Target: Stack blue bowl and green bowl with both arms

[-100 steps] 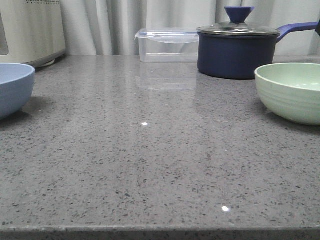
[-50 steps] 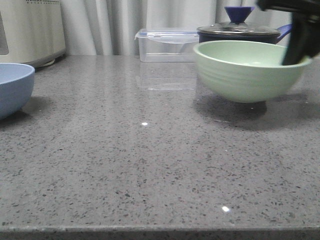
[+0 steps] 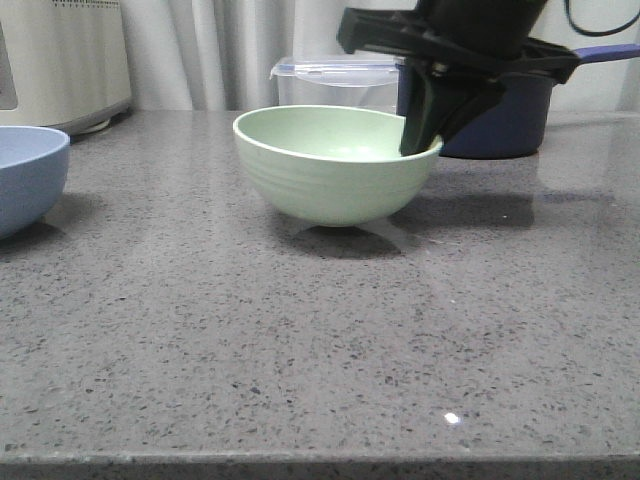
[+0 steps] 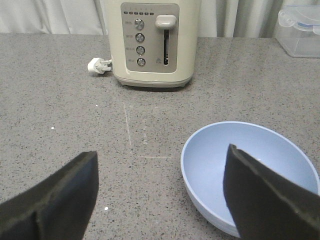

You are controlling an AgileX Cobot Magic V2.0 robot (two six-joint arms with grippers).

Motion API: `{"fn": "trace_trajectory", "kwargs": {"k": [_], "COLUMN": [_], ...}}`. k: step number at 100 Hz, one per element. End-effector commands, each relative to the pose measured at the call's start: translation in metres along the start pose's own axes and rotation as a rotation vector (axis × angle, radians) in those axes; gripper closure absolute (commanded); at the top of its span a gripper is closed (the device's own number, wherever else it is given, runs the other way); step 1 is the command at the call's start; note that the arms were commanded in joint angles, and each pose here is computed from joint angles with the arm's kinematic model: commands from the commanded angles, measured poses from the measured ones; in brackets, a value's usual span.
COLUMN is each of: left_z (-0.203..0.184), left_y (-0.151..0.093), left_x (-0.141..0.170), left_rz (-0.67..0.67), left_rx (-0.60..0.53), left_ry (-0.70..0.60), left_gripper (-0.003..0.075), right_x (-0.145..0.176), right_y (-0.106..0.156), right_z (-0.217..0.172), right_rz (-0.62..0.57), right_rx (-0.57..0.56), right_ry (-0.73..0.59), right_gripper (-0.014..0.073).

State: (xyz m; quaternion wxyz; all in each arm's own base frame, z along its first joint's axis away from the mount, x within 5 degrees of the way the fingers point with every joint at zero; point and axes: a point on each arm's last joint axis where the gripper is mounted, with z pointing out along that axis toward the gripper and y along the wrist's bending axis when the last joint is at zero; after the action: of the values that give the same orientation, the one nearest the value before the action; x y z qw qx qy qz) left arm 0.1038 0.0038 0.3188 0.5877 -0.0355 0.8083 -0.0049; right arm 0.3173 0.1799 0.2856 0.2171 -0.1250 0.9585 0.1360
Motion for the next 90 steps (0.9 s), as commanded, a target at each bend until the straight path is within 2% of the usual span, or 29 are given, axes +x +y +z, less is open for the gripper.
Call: {"fn": "trace_trajectory", "kwargs": {"k": [1,13,20,32,40,76,90], "left_z": [-0.003,-0.003,-0.003,-0.003,-0.003,-0.003,-0.003], "left_y": [-0.001,-0.001,-0.001,-0.001,-0.001,-0.001,-0.001], "left_x": [-0.017,-0.017,-0.017,-0.017,-0.017,-0.017,-0.017], "left_rz": [-0.007,-0.007,-0.007,-0.007,-0.007,-0.007,-0.007], "left_rx": [0.006,0.006,0.006,0.006,0.006,0.006,0.006], "left_ry": [-0.098,-0.098,-0.098,-0.098,-0.098,-0.098,-0.098], "left_gripper": [0.0208,0.0208,0.0208,0.0208,0.0208,0.0208,0.0208], "right_x": [-0.013,-0.014,-0.015,-0.015,-0.015,-0.016,-0.015], "right_y": [0.006,0.007,0.007,0.007,0.007,0.008,0.008], "right_z": [-0.022,-0.023,-0.023,-0.023,-0.023,-0.027,-0.036], "right_rz": [-0.003,0.0,0.0,0.0,0.0,0.0,-0.003], "right_rx": [-0.036,-0.042,-0.042,-0.043,-0.043,-0.048,-0.052], "right_ry": [-0.106,-0.112,-0.114,-0.113,-0.114,-0.136,-0.155], "right_gripper": [0.0675,0.0652,0.058,0.0397,0.0331,0.0334,0.0415]}}
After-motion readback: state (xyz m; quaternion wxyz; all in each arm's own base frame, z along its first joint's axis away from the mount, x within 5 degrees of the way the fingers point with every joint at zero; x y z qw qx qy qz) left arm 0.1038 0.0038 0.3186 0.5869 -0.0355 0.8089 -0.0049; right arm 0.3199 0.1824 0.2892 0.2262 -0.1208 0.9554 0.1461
